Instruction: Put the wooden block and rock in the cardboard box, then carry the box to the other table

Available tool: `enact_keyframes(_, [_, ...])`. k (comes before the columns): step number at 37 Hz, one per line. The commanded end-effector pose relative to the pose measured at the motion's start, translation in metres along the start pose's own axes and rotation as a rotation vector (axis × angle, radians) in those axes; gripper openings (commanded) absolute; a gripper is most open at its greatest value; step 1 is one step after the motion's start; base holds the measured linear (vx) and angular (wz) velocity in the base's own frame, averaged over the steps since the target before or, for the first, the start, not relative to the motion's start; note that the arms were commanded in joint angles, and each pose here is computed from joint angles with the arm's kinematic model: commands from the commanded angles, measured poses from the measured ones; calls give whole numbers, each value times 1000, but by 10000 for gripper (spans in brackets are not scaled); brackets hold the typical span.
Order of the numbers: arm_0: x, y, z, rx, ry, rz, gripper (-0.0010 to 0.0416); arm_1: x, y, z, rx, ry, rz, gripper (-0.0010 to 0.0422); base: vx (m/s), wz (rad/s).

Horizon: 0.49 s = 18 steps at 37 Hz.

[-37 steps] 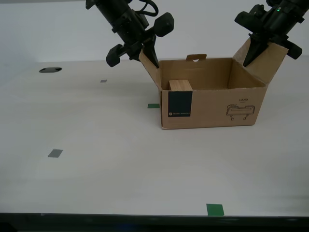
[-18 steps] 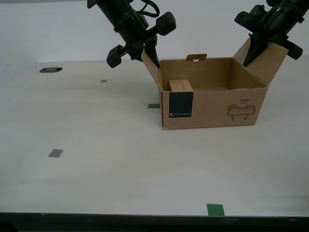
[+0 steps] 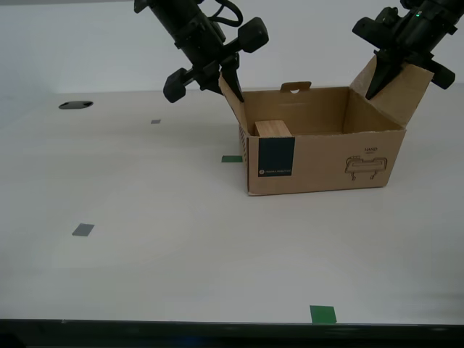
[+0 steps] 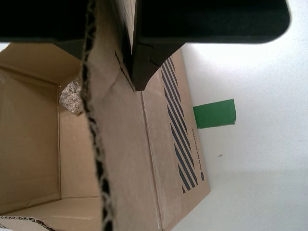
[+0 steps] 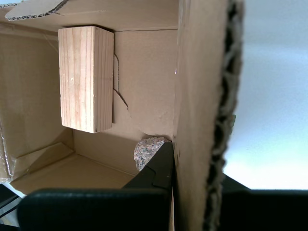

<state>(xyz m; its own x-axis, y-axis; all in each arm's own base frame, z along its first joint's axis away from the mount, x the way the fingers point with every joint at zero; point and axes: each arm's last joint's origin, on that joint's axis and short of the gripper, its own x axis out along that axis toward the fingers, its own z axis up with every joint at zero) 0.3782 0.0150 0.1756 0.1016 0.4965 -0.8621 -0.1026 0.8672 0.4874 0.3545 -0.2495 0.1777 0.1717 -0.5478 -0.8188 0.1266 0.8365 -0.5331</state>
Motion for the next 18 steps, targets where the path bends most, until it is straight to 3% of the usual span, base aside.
enact_keyframes(1, [-4,3,-1,1,-9,14,-1,-4,-3,0,14,-8,-15,-1,0,0])
enact_keyframes(18, [-82,50,-28,-27,-150,12,-1,-50,-19,-11,142,19,-33,-1,0,0])
